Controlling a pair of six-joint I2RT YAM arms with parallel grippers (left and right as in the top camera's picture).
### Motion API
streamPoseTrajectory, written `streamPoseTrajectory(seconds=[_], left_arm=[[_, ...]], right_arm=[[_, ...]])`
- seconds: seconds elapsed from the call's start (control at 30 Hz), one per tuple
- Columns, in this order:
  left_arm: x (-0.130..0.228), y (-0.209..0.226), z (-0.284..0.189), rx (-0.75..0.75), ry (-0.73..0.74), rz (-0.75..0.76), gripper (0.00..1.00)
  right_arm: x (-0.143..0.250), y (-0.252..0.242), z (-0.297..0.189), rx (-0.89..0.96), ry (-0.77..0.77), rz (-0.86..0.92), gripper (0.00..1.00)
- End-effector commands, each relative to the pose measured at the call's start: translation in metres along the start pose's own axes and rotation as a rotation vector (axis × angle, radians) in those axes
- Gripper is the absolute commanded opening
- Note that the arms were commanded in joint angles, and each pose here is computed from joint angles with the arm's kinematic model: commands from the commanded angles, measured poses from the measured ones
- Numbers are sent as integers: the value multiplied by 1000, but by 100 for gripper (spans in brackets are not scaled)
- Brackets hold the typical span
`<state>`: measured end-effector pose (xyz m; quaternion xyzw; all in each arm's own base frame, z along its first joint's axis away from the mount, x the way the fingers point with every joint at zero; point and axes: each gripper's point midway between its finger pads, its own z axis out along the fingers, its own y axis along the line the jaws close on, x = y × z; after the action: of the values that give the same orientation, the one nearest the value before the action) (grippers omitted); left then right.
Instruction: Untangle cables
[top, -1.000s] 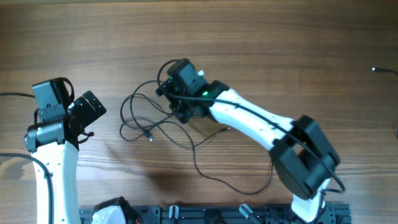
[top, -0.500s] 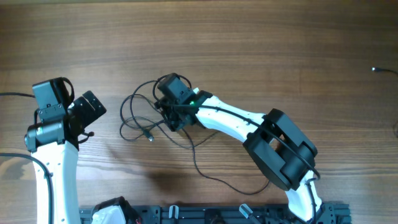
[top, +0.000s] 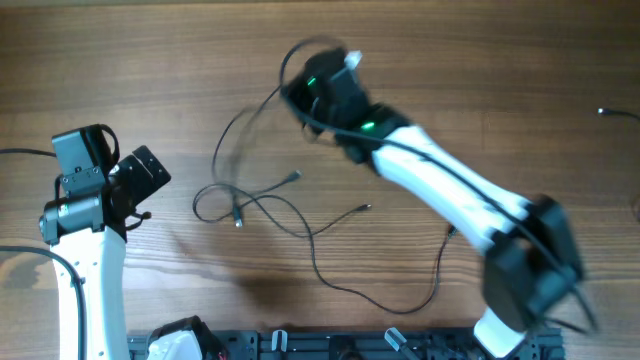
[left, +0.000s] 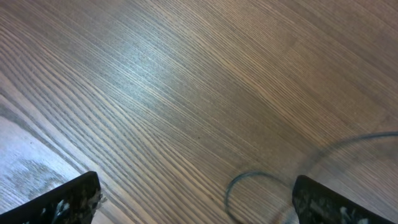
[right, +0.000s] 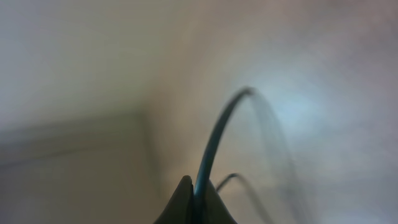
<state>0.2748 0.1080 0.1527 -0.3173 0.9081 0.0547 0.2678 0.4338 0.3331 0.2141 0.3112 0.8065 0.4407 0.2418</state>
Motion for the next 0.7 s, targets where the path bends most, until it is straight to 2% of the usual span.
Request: streamPoseTrajectory(seconds=[0.0, 0.1, 0.2, 0.27, 0.33, 0.4, 0.47, 0.53, 0.67], left_arm=[[0, 0, 1, 2, 4, 13, 100], [0, 0, 1, 2, 4, 13, 100], [0, 0, 1, 2, 4, 13, 100], [0, 0, 1, 2, 4, 13, 100], [0, 0, 1, 2, 4, 13, 100], [0, 0, 1, 2, 4, 13, 100], [0, 0, 1, 2, 4, 13, 100], [0, 0, 1, 2, 4, 13, 100], [0, 0, 1, 2, 4, 13, 100]], right_arm=[[-69, 99, -108, -240, -267, -104, 4], [-118, 142, -210, -379, -489, -141, 4], [-150, 161, -287, -480, -657, -166, 5], [-163, 173, -330, -526, -774, -270, 5], [-166, 177, -343, -501, -836, -383, 5], [-174, 170, -345, -420, -902, -461, 5], [-191, 154, -351, -290, -1011, -467, 4], [-219, 127, -379, -63, -1230, -462, 4], [-252, 89, -418, 282, -1434, -489, 5]])
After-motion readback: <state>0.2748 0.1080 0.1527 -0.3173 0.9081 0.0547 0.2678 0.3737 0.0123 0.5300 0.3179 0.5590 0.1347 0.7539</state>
